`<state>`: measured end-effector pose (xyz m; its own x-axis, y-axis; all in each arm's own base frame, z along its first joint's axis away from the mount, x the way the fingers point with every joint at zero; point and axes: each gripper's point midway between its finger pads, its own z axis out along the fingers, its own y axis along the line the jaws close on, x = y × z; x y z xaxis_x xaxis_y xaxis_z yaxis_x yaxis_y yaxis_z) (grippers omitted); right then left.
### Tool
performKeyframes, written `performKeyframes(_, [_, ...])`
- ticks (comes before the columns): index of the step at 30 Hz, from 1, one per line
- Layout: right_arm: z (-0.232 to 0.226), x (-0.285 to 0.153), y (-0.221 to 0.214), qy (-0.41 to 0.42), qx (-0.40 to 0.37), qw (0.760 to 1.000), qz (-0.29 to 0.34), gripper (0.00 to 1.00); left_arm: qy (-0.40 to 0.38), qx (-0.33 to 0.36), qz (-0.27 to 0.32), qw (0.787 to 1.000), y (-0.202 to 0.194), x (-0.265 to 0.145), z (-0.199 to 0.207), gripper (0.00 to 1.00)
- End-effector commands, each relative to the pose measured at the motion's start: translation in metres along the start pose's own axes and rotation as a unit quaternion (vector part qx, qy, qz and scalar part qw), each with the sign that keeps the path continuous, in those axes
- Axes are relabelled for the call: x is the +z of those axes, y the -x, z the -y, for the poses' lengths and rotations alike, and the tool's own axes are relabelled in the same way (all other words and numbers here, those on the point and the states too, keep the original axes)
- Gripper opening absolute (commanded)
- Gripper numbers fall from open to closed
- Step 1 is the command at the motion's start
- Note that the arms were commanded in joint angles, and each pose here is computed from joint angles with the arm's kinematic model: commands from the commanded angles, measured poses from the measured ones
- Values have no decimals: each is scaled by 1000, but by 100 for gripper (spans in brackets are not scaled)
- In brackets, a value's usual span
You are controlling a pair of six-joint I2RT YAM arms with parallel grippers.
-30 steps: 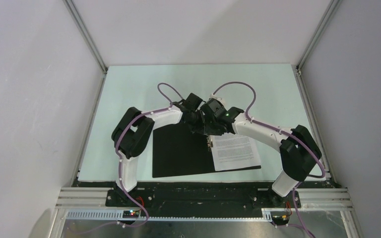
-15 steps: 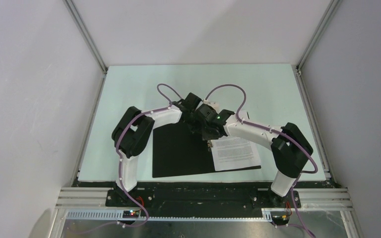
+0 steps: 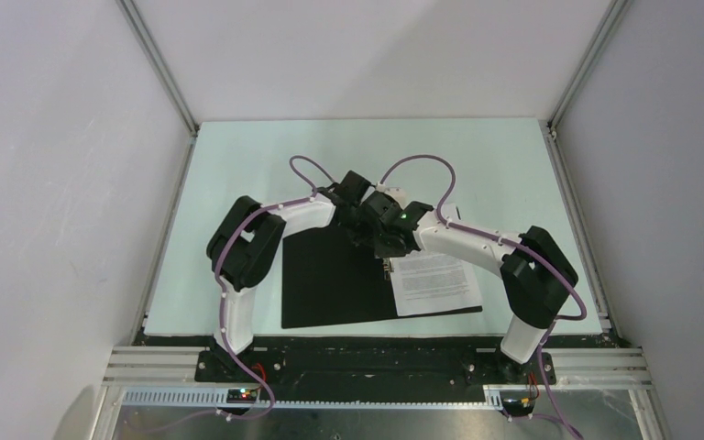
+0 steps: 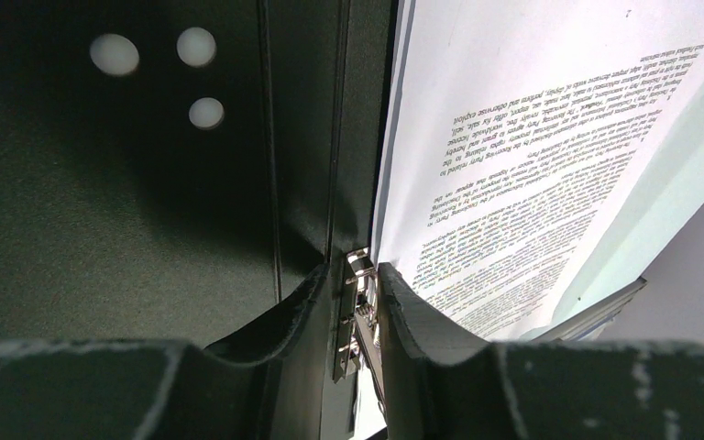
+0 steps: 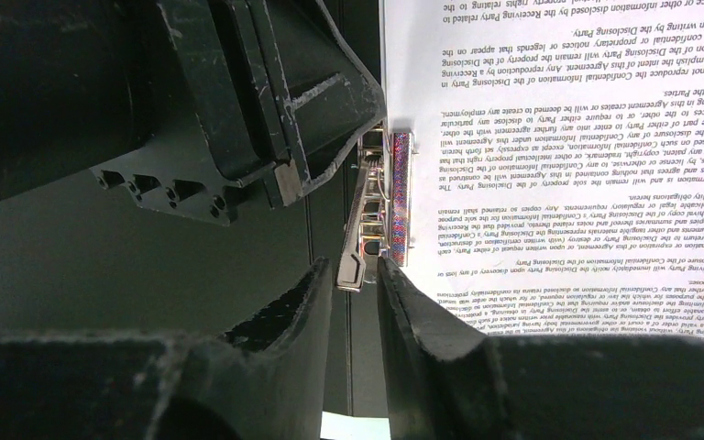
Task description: Put the files into the folder
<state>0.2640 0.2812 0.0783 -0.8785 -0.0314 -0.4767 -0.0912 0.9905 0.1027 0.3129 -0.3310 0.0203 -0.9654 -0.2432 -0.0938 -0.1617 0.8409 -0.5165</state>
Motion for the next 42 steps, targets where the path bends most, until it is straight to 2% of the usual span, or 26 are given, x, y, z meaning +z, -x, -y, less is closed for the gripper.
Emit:
performKeyframes(1, [-10, -14, 19, 14, 6, 999, 31, 31, 32, -9, -2, 999, -1, 13, -20, 32])
performKeyframes(21, [-1, -3, 11, -25, -6, 1000, 16, 22, 40, -17, -6, 999, 0, 18, -28, 31])
performKeyframes(29, [1, -4, 7, -32, -11, 999, 10, 7, 45, -24, -8, 999, 0, 20, -33, 31])
performKeyframes(35, [11, 0, -10, -39, -3, 999, -5, 0, 50, -35, -11, 998, 2, 23, -39, 29])
performKeyframes(42, [26, 12, -47, -44, 14, 998, -39, 0, 60, -46, -15, 997, 1, 27, -48, 26])
